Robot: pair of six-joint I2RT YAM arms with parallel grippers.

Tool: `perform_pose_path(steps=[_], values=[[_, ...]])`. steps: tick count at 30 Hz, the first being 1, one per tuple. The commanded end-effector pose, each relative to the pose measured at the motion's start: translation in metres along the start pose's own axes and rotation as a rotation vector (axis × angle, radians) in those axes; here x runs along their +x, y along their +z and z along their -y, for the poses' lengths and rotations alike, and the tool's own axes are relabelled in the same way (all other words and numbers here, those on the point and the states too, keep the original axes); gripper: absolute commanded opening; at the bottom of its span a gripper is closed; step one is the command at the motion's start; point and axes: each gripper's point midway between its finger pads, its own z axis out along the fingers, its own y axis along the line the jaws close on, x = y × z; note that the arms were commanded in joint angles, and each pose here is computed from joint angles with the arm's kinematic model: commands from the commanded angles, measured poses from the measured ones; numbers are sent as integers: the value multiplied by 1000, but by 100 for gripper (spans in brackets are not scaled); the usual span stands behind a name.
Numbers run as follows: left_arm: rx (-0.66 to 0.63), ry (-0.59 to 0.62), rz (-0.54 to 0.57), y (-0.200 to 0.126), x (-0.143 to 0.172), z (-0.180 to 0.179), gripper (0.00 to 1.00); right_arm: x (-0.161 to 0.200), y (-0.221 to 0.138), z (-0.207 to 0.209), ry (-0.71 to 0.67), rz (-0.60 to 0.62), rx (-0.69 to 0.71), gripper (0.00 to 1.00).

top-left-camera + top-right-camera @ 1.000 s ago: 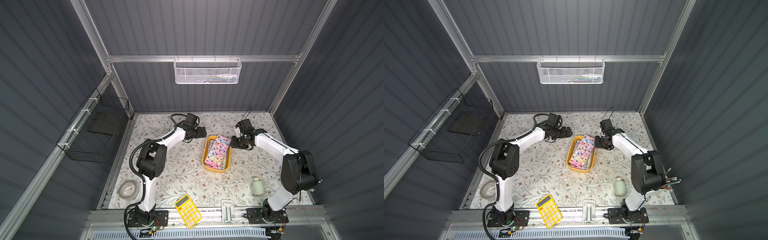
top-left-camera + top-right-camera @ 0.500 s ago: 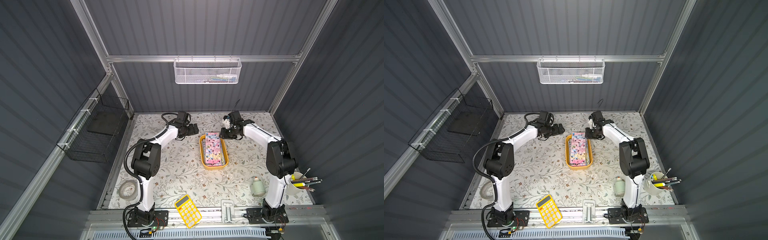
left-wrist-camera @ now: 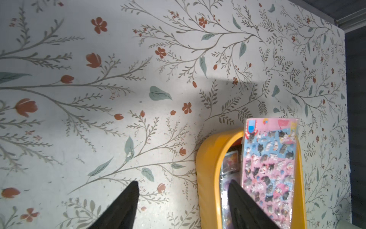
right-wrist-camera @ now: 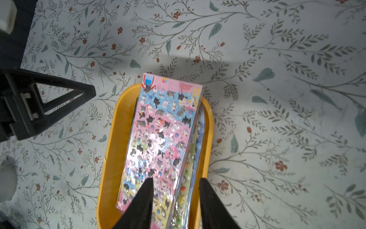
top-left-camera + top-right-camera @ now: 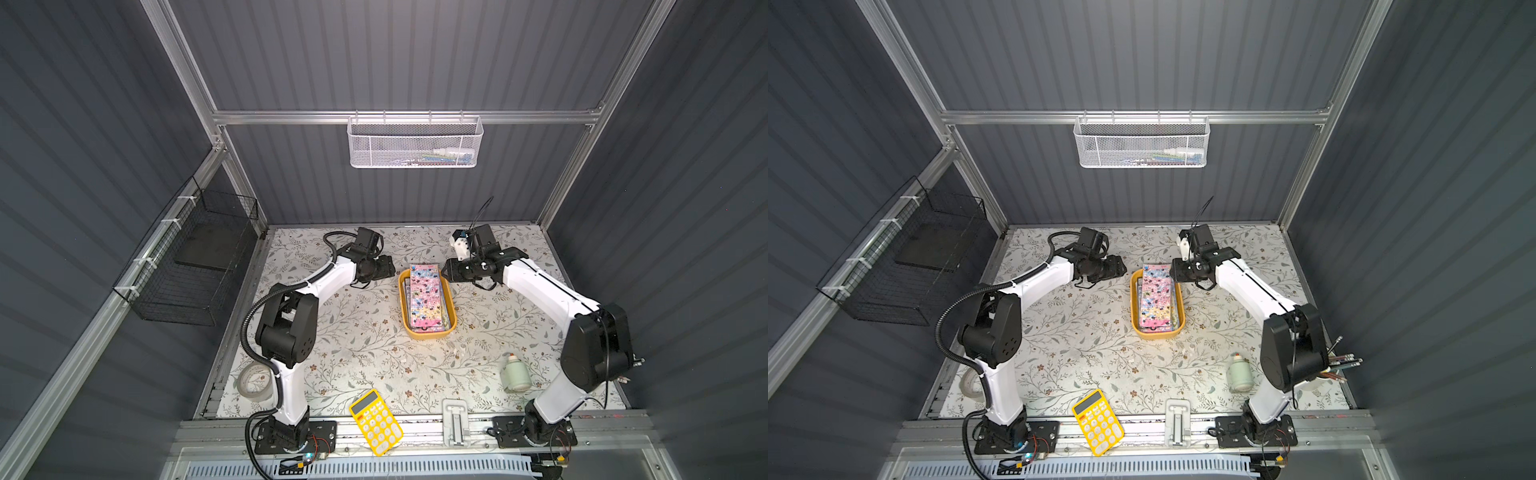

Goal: Take the stickers out of the storage box
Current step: Adjust the storage box at the center of the board, then pick up the sticker from the storage box.

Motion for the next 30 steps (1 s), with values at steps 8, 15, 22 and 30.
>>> perform_pose_path(steps=[8, 15, 22, 30], values=[[108, 45, -68, 18, 22, 54, 70, 51, 46, -20, 63, -143, -66, 39], [98, 47, -91, 28, 31, 54, 70, 47, 65, -23, 93, -160, -92, 38], [125, 35, -94, 32, 30, 60, 68, 43, 68, -45, 122, -153, -221, 35], [128, 36, -87, 31, 25, 63, 68, 39, 75, -51, 159, -157, -259, 35]])
